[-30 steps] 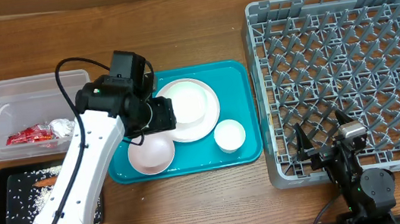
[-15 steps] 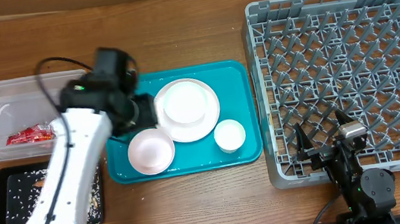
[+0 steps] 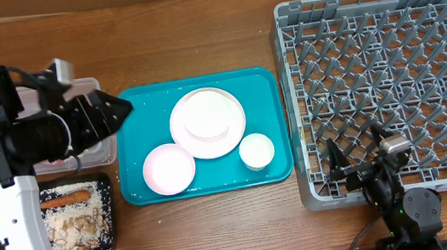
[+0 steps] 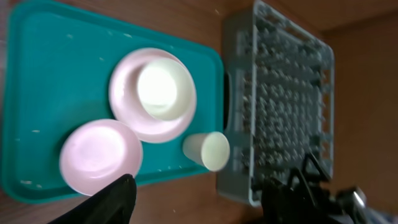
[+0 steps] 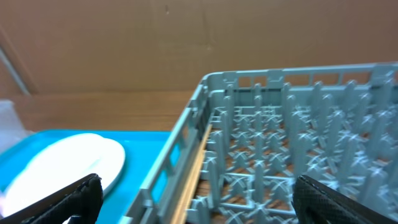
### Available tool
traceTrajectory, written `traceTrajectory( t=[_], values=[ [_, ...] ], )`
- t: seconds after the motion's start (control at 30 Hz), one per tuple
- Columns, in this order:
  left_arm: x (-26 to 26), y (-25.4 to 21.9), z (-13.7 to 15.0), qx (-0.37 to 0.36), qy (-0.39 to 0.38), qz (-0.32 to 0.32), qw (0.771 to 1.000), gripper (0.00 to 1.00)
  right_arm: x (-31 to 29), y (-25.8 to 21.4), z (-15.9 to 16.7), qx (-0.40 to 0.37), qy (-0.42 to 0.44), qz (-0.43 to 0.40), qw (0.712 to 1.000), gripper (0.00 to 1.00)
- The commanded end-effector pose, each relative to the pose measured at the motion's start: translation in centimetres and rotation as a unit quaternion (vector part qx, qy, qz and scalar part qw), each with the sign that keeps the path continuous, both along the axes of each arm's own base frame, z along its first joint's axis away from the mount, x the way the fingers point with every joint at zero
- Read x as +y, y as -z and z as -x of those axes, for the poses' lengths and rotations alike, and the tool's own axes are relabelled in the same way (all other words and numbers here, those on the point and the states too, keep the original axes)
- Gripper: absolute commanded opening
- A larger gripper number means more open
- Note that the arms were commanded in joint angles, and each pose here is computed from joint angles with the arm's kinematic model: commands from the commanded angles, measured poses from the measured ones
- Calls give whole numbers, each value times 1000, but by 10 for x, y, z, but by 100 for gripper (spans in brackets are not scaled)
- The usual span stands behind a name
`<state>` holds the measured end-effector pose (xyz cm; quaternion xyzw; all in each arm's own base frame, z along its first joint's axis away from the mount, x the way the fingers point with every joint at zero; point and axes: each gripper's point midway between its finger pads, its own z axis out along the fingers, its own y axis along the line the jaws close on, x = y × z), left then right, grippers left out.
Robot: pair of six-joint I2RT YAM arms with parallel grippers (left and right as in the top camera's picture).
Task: Sort waste into correct bins and load items into the dishwasher
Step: 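Move the left gripper to the white cup and grasp it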
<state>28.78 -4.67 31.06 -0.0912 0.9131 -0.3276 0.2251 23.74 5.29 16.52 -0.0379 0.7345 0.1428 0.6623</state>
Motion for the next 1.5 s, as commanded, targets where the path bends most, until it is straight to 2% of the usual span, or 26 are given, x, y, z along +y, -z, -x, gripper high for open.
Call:
traceTrajectory(
  t=[0.0, 0.1, 0.23, 0.43, 0.63, 0.73, 0.9, 1.0, 1.13, 1.2, 1.47],
  values=[
    [-37, -13, 13, -45, 113, 61, 991, 64, 9, -13, 4, 4, -22, -72, 997, 100],
    [-49, -6, 17, -33, 133, 65, 988, 48, 9, -41, 9, -12, -24, -98, 995, 100],
    [-69, 10, 25, -10, 170, 58, 984, 33, 6, -81, 22, -22, -20, -108, 994, 100],
    [-100, 60, 26, 60, 166, 12, 984, 39, -4, -101, 31, 21, 10, -101, 995, 100],
    [-146, 104, 11, 69, 119, -40, 990, 45, -5, -128, 41, 65, 13, -98, 993, 100],
    [-154, 121, 4, 67, 82, -98, 990, 51, -5, -140, 47, 119, 20, -102, 987, 100],
    [-177, 150, 7, 84, 66, -148, 983, 51, -5, -146, 52, 229, 27, -72, 970, 100],
    [-184, 172, 6, 103, 49, -174, 978, 51, 0, -149, 51, 267, 3, -33, 963, 100],
    [-181, 199, 2, 126, 43, -206, 969, 47, 0, -143, 47, 300, 7, -29, 954, 100],
    [-182, 211, 0, 139, 43, -213, 966, 41, 1, -139, 46, 307, 8, -28, 951, 100],
    [-191, 245, 3, 179, 58, -218, 958, 27, 0, -134, 48, 317, 9, -26, 948, 100]
  ],
)
